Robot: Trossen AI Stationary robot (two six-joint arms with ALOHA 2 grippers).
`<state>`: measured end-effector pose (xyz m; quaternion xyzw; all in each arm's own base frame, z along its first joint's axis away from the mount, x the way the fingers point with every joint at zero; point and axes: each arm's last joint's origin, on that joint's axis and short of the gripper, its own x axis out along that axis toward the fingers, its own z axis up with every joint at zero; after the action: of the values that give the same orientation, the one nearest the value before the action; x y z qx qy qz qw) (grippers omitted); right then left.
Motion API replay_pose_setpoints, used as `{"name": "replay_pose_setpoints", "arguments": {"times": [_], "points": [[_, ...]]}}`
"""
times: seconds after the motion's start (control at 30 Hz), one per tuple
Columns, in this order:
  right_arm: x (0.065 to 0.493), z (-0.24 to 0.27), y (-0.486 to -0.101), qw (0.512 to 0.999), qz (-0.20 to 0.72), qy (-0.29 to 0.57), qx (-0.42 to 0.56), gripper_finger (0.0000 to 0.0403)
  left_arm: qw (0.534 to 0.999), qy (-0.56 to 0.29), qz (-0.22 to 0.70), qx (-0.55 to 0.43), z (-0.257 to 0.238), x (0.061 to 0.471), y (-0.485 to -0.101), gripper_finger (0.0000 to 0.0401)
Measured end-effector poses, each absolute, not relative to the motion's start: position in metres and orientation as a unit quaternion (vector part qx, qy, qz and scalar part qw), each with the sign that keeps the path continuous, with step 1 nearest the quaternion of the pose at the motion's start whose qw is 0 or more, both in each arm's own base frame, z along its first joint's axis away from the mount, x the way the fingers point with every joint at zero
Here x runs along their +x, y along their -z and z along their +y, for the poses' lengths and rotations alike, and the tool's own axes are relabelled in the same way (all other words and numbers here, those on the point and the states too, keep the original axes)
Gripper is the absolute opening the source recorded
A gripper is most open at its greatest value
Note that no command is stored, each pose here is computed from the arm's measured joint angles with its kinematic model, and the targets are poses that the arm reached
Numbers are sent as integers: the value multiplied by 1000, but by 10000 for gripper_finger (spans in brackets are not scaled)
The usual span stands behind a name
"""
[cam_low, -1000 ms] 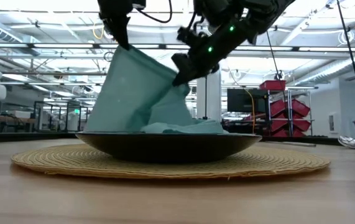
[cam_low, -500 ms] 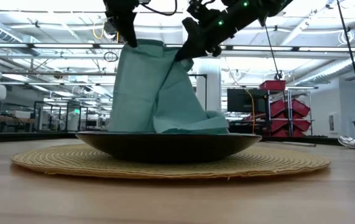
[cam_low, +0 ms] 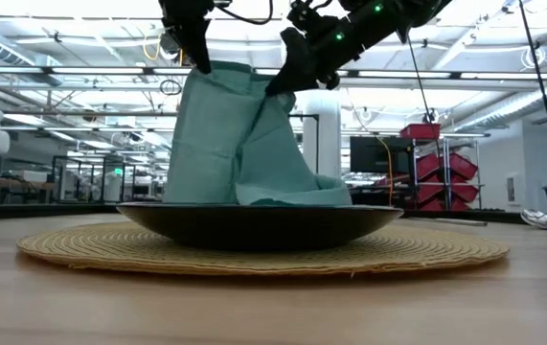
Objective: Set table place
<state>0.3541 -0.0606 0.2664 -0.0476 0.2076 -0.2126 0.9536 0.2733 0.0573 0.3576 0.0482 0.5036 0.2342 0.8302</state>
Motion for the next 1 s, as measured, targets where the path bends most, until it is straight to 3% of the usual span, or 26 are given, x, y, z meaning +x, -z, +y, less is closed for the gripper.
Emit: {"name": "replay_pose_setpoints", "arguments": {"times": [0.2, 0.27, 0.4, 0.5, 0.83, 1.0], "points": [[354, -61, -267, 954, 206, 215, -44, 104, 830, -234, 504, 48, 57, 274, -357, 0], [353, -61, -265, 953, 210, 218, -32, 94, 830, -234, 504, 48, 57, 274, -357, 0], [351, -65, -261, 947, 231, 224, -28, 15, 830, -234, 504, 48, 57, 274, -357, 0], [350, -67, -261, 946, 233, 226, -22, 4, 830, -235, 504, 47, 57, 273, -357, 0], [352, -66, -262, 955, 226, 193, -13, 1, 830, -234, 504, 48, 57, 274, -357, 0], [351, -69, -262, 955, 223, 195, -12, 33, 830, -234, 504, 48, 57, 274, -357, 0]]}}
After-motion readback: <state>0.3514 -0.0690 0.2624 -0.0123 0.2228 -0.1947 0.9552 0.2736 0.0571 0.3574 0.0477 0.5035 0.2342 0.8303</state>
